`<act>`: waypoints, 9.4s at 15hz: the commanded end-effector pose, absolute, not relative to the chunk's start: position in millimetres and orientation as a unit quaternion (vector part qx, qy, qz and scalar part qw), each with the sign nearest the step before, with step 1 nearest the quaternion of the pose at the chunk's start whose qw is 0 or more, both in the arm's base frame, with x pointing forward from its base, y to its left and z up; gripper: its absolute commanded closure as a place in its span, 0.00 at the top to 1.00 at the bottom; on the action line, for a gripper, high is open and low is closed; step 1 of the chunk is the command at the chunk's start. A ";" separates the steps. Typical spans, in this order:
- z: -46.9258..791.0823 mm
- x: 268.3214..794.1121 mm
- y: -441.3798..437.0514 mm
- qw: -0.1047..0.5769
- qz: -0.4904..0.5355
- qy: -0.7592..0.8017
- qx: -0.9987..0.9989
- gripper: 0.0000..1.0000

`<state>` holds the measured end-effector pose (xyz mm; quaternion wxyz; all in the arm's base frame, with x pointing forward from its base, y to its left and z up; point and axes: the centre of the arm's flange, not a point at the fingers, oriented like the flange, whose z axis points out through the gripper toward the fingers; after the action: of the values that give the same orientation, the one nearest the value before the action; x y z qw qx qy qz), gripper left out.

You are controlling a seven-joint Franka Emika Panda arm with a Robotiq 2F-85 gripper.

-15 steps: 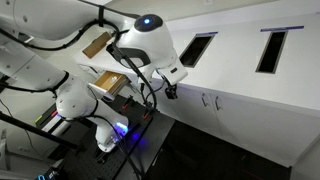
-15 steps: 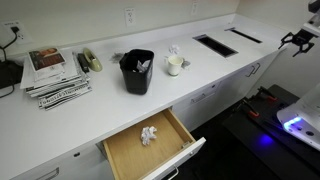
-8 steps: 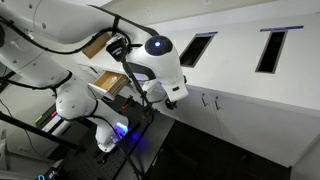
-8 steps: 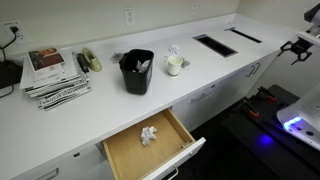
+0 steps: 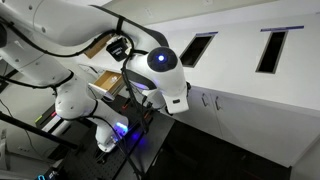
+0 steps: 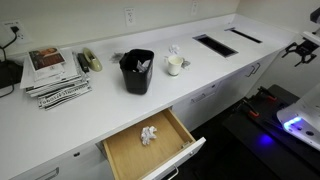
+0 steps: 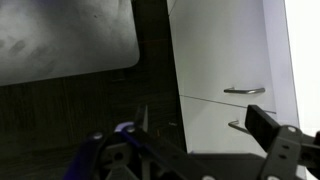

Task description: Open the first door of the bottom kitchen cabinet on the right

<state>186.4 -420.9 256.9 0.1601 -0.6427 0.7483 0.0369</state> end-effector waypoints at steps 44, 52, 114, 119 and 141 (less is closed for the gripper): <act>-31.4 177.3 -508.8 0.584 0.043 0.807 -0.076 1.00; -30.8 200.2 -506.5 0.599 0.062 0.796 -0.062 1.00; -49.3 19.2 -603.2 0.550 0.076 0.821 -0.131 0.03; -37.3 -23.0 -634.0 0.520 0.051 0.837 -0.161 0.03; 212.1 4.5 -619.3 0.169 0.056 0.908 -0.379 1.00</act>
<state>-4.4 -664.2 165.1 0.2126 -0.3848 0.8953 0.0714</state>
